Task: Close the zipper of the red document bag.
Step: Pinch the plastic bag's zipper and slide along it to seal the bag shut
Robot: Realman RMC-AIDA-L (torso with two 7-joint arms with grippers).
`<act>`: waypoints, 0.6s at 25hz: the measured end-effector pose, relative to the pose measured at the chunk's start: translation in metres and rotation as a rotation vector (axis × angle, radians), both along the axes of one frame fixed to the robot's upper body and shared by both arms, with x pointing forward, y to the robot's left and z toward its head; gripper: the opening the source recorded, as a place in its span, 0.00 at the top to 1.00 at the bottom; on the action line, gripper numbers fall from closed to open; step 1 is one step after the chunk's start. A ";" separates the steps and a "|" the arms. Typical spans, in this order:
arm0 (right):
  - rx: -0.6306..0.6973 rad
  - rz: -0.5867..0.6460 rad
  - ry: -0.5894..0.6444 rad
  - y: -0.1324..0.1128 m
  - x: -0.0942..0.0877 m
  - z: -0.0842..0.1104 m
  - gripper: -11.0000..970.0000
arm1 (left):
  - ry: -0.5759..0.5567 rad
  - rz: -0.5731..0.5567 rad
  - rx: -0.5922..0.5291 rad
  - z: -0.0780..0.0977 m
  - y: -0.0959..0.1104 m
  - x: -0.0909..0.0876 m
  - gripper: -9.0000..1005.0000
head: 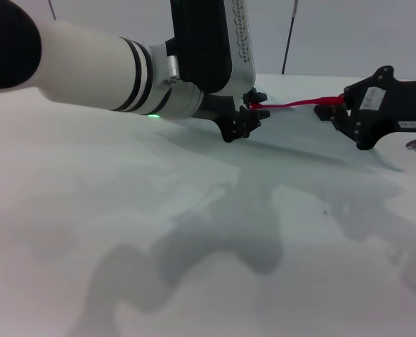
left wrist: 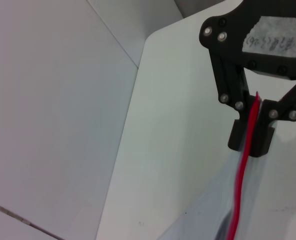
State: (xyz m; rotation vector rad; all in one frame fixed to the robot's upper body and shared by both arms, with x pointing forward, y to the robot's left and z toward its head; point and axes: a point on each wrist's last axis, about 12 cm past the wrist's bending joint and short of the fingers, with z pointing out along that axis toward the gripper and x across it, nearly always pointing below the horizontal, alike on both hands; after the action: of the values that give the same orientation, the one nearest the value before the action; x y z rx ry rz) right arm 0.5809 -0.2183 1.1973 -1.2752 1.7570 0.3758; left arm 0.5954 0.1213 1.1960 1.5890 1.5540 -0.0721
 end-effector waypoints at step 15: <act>0.003 0.005 -0.009 0.000 0.000 0.002 0.94 | 0.007 0.000 0.003 -0.001 0.000 0.000 0.82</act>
State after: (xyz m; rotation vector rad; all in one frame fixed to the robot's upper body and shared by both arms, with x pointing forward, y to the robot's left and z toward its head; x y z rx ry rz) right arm 0.5808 -0.2183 1.1991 -1.2776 1.7453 0.3754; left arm 0.5952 0.1214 1.1953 1.5926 1.5593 -0.0756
